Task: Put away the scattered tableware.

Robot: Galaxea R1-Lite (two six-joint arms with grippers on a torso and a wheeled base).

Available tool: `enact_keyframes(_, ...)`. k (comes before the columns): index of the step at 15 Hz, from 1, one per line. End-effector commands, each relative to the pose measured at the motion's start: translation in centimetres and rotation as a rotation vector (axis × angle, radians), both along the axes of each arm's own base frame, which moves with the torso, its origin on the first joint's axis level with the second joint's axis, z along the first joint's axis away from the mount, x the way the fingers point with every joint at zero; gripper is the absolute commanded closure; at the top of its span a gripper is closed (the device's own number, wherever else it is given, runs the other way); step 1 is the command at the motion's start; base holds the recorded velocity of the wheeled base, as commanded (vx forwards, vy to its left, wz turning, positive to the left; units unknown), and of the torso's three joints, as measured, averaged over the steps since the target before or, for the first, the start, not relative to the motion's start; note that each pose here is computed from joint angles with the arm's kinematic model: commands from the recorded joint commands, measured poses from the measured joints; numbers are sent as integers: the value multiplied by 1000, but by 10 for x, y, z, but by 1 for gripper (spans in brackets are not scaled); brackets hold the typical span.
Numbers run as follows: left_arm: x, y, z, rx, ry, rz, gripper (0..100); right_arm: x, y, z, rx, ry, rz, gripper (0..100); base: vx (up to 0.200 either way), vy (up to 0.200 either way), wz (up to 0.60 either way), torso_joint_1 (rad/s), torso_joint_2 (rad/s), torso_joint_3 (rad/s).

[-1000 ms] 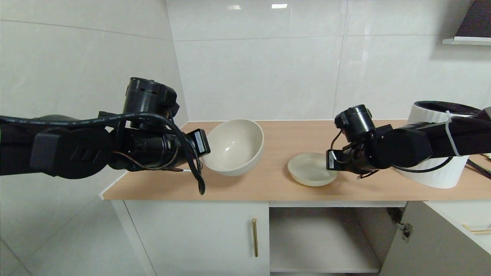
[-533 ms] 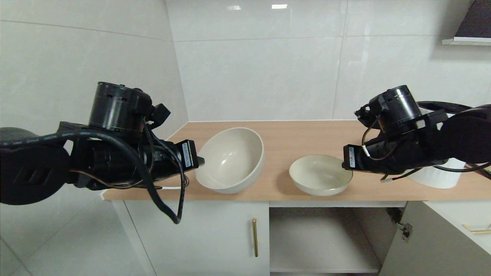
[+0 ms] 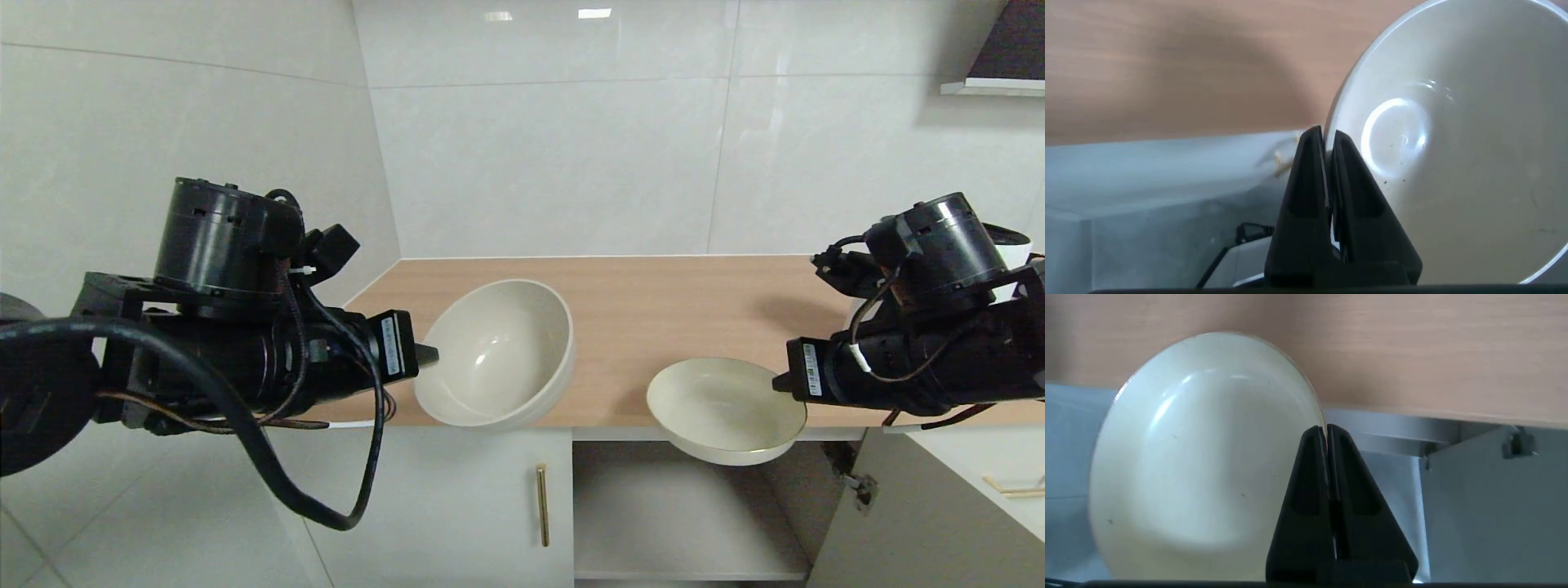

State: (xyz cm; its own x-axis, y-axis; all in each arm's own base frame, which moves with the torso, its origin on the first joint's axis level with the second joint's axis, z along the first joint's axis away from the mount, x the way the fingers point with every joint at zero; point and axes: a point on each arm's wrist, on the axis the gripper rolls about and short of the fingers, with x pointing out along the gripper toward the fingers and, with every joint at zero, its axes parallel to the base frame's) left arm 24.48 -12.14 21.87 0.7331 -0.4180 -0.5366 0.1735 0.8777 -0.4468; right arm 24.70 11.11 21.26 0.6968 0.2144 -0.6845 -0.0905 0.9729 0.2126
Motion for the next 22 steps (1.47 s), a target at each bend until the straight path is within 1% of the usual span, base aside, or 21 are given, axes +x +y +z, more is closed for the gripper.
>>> enact_keyframes(1, 0, -4, -3, 6, 11, -13, 100, -3, -1, 1, 2, -5, 0, 100, -200, 0, 0, 7, 2, 2)
enact_keyframes(4, 2, -5, -5, 17, 14, -19, 100, 0, 0, -3, -17, 5, 11, 100, -200, 0, 0, -6, 1, 1)
enact_keyframes(6, 4, -6, -9, 24, 24, -18, 100, 1, 1, -5, -21, 11, 14, 100, 0, 0, 0, 0, 0, 0)
enact_keyframes(12, 8, -8, -21, 66, 51, -36, 100, 8, 3, -15, -38, 41, 11, 100, 0, 0, 0, 0, 0, 0)
enact_keyframes(13, 9, -9, -22, 67, 52, -36, 100, 8, 4, -15, -39, 43, 11, 100, 0, 0, 0, 0, 0, 0)
enact_keyframes(16, 10, -9, -24, 70, 59, -36, 100, 8, 4, -16, -41, 44, 10, 100, 0, 0, 0, -116, 300, 180)
enact_keyframes(22, 12, -10, -27, 79, 66, -37, 100, 9, 4, -17, -43, 48, 10, 100, 0, 0, 0, -175, 449, 277)
